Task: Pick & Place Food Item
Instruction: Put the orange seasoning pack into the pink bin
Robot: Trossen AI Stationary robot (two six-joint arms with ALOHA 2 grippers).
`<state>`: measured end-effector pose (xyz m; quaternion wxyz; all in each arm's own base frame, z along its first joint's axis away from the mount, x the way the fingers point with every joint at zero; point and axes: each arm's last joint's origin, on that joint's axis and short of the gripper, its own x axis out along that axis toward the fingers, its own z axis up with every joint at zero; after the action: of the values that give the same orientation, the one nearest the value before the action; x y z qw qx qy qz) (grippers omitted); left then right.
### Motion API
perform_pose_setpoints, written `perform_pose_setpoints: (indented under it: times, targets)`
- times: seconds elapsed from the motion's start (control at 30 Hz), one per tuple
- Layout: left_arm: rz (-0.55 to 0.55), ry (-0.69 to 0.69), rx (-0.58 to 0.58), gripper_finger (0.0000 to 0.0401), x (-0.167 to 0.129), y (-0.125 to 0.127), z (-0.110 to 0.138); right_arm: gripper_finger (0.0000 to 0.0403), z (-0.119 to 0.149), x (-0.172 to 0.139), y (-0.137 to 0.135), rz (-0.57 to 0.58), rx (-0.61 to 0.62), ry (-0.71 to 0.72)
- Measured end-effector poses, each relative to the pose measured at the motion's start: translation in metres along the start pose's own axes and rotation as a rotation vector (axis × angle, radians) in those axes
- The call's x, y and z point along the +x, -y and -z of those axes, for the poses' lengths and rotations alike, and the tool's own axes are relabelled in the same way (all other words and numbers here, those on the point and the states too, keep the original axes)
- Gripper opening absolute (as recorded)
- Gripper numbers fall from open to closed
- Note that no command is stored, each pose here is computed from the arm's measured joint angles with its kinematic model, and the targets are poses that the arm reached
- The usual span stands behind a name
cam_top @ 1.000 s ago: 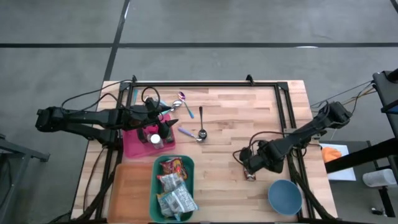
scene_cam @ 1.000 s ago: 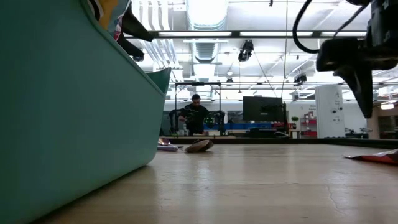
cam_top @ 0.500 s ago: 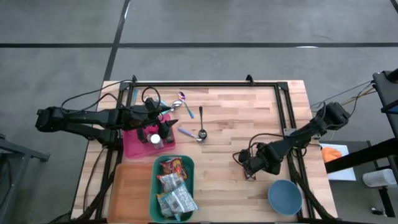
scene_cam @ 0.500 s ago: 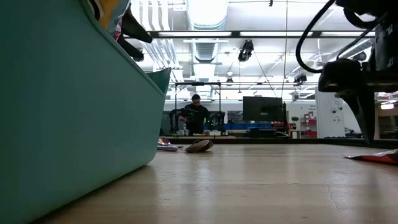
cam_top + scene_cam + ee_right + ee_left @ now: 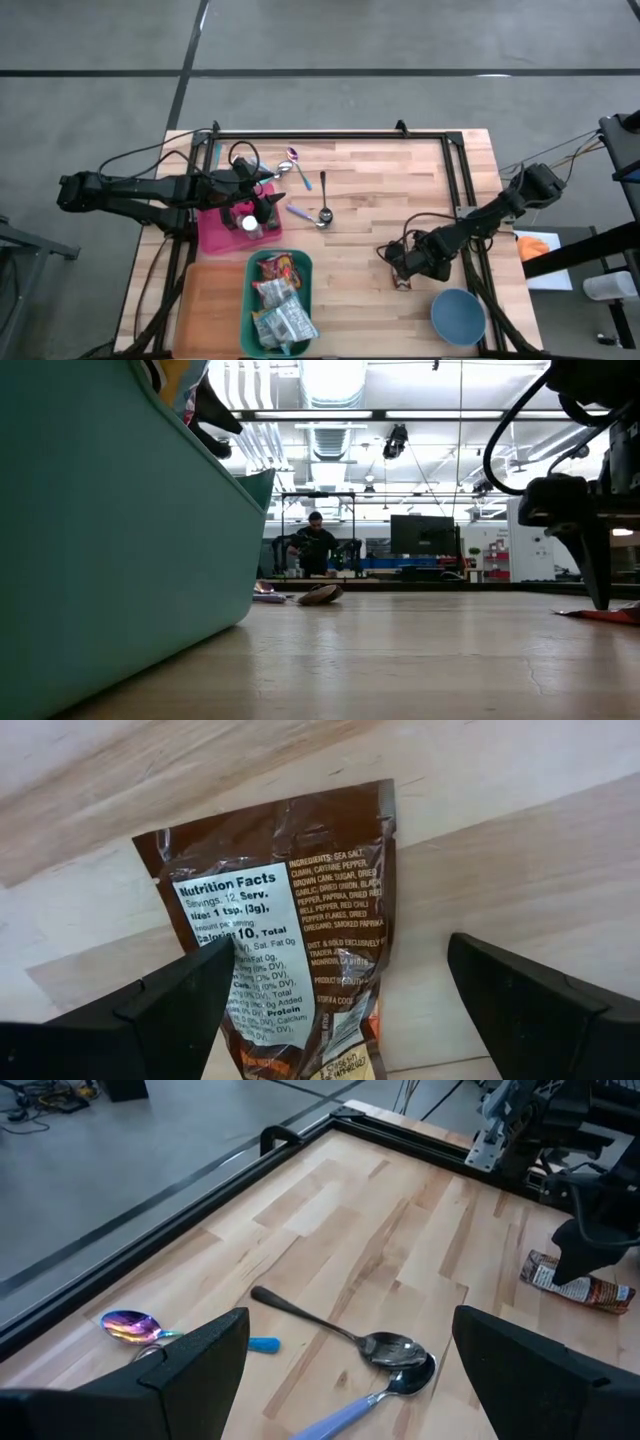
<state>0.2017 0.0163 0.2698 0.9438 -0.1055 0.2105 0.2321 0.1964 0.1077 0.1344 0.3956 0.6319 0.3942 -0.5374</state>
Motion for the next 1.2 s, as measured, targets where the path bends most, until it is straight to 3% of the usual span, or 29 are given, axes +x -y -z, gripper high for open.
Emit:
perform_pose_setpoints:
  times: [0.17,0.43,0.97,1.2]
  targets:
    - [-0.002,-0.006,0.003,0.0352,0.0000,-0.0002,0.0006,0.0339,0.0002,-0.0010,-0.0001,0.003,-0.003,0.002]
    - [-0.002,-0.007,0.003,0.0352,0.0000,-0.0002,0.0007,0.0230,-0.0004,-0.0007,0.0011,0.011,-0.014,0.009]
    - [-0.003,-0.010,0.004,0.0352,0.0000,-0.0003,0.0010,0.0062,-0.0002,-0.0029,-0.0005,-0.027,-0.033,0.013]
    - [-0.004,-0.012,0.005,0.0352,0.0000,-0.0004,0.0013,0.0035,-0.0029,-0.0065,-0.0009,-0.079,-0.063,0.056]
